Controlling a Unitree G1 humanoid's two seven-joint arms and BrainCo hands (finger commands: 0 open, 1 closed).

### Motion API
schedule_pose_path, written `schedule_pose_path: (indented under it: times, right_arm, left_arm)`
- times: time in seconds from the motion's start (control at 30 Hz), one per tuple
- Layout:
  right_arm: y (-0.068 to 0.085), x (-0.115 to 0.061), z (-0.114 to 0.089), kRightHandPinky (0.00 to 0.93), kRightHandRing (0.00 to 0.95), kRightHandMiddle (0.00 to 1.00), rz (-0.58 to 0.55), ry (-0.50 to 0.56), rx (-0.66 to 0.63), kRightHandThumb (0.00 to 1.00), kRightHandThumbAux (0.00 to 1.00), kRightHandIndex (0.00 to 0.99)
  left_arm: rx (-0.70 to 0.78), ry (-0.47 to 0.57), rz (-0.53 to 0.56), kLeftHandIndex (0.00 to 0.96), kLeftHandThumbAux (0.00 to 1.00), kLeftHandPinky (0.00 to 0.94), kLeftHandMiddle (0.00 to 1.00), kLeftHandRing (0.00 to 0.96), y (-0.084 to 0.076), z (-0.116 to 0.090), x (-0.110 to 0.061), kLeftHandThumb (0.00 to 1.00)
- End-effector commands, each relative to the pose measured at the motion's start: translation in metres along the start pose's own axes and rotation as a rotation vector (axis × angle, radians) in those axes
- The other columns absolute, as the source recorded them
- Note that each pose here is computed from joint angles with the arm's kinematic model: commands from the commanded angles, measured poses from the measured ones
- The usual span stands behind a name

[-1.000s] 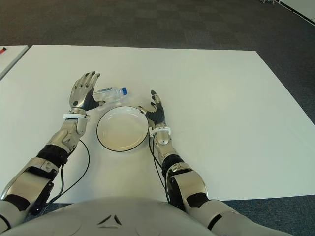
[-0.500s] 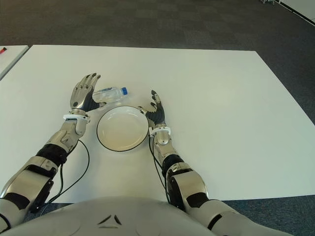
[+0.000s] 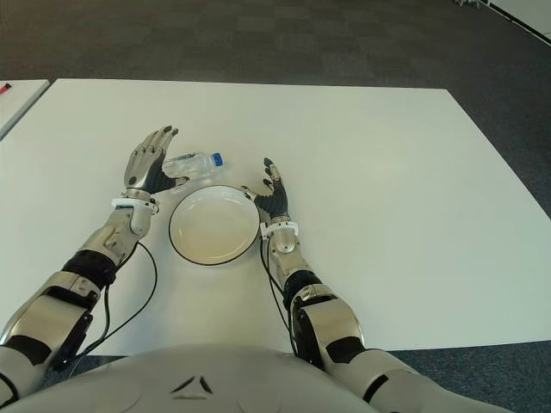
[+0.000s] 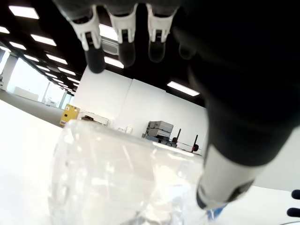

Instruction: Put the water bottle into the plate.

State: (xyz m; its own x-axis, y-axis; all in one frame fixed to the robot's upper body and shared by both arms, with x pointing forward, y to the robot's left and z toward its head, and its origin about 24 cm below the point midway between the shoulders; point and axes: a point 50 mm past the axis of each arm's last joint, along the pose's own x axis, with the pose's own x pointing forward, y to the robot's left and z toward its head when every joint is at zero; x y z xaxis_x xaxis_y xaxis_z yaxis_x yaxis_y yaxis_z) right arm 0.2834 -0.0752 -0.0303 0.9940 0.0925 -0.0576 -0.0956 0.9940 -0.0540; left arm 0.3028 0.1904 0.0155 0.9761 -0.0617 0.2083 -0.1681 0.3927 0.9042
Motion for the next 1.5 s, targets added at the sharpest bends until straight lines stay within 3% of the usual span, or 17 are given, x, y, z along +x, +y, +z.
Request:
schedule_pose_path:
  times: [0.03, 0.4, 1.13, 1.5]
  right_arm:
    - [0.03, -0.011, -0.015, 0.116, 0.044, 0.029, 0.037, 0.136, 0.064, 0.0, 0.915, 0.06]
    - [0.033, -0.012, -0.014, 0.127, 0.061, 0.044, 0.039, 0.122, 0.1, 0.014, 0.949, 0.077]
    - [0.035, -0.012, -0.014, 0.113, 0.06, 0.055, 0.049, 0.126, 0.139, 0.063, 0.945, 0.072]
    - [0.039, -0.013, -0.012, 0.124, 0.069, 0.065, 0.049, 0.122, 0.142, 0.076, 0.939, 0.078]
  left_arm:
    - [-0.006, -0.02, -0.069, 0.0, 0.883, 0.123, 0.049, 0.074, 0.001, 0.001, 0.001, 0.0]
    - [0.017, -0.044, -0.166, 0.0, 0.868, 0.009, 0.002, 0.003, 0.004, 0.003, 0.005, 0.0]
    - [0.061, -0.039, -0.27, 0.0, 0.862, 0.0, 0.0, 0.0, 0.003, 0.004, 0.008, 0.0]
    - [0.131, 0.033, -0.426, 0.0, 0.864, 0.0, 0.0, 0.0, -0.003, 0.001, 0.017, 0.0]
